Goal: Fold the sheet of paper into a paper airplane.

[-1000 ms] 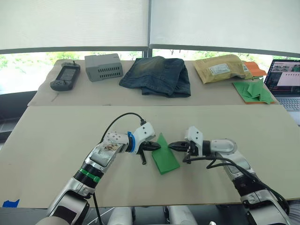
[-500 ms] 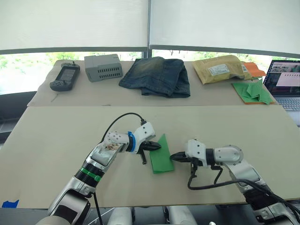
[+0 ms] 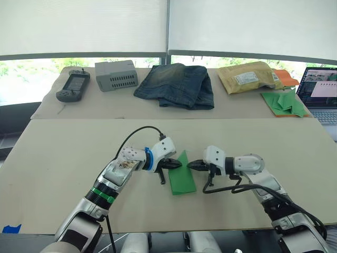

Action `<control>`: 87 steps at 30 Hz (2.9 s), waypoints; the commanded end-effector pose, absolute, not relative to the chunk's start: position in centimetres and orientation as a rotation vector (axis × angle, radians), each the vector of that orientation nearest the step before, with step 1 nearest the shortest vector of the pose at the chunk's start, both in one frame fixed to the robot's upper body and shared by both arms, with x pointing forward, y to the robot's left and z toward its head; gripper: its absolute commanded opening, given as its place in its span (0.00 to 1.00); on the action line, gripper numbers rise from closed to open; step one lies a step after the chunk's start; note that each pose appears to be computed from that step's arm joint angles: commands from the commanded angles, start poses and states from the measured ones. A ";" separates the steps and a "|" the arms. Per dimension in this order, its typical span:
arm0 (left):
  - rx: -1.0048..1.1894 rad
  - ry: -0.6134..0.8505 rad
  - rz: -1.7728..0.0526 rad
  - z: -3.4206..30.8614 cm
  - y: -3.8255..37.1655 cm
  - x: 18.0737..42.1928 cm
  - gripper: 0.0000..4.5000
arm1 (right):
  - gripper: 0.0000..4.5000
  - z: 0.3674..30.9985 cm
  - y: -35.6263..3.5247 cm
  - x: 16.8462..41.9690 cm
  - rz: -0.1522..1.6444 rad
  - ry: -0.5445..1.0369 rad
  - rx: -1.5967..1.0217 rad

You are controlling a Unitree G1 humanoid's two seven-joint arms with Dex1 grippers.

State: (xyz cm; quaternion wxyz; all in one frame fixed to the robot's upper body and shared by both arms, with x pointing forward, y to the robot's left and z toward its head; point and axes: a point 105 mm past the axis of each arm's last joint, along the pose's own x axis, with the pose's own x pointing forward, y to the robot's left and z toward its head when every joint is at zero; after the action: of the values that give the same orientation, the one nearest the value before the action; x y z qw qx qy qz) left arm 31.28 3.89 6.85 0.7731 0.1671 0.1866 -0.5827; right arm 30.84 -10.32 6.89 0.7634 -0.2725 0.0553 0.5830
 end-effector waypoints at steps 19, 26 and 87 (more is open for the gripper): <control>0.382 0.475 -1.263 5.2 4.3 31.0 0.00 | 0.00 3.9 -11.4 21.8 1.528 0.310 -0.502; 0.364 0.457 -1.255 5.7 4.2 31.2 0.00 | 0.00 11.9 -12.1 25.6 1.361 0.152 -0.307; 0.311 0.412 -1.219 5.2 4.7 31.7 0.00 | 0.00 3.2 -8.4 28.2 1.287 0.361 -0.458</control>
State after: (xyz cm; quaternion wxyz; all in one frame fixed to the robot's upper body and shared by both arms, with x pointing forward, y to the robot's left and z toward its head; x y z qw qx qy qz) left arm 32.50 4.14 6.62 0.7967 0.1449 0.1571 -0.5654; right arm 28.76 -7.64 5.94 0.7692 -0.2039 0.1089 0.5957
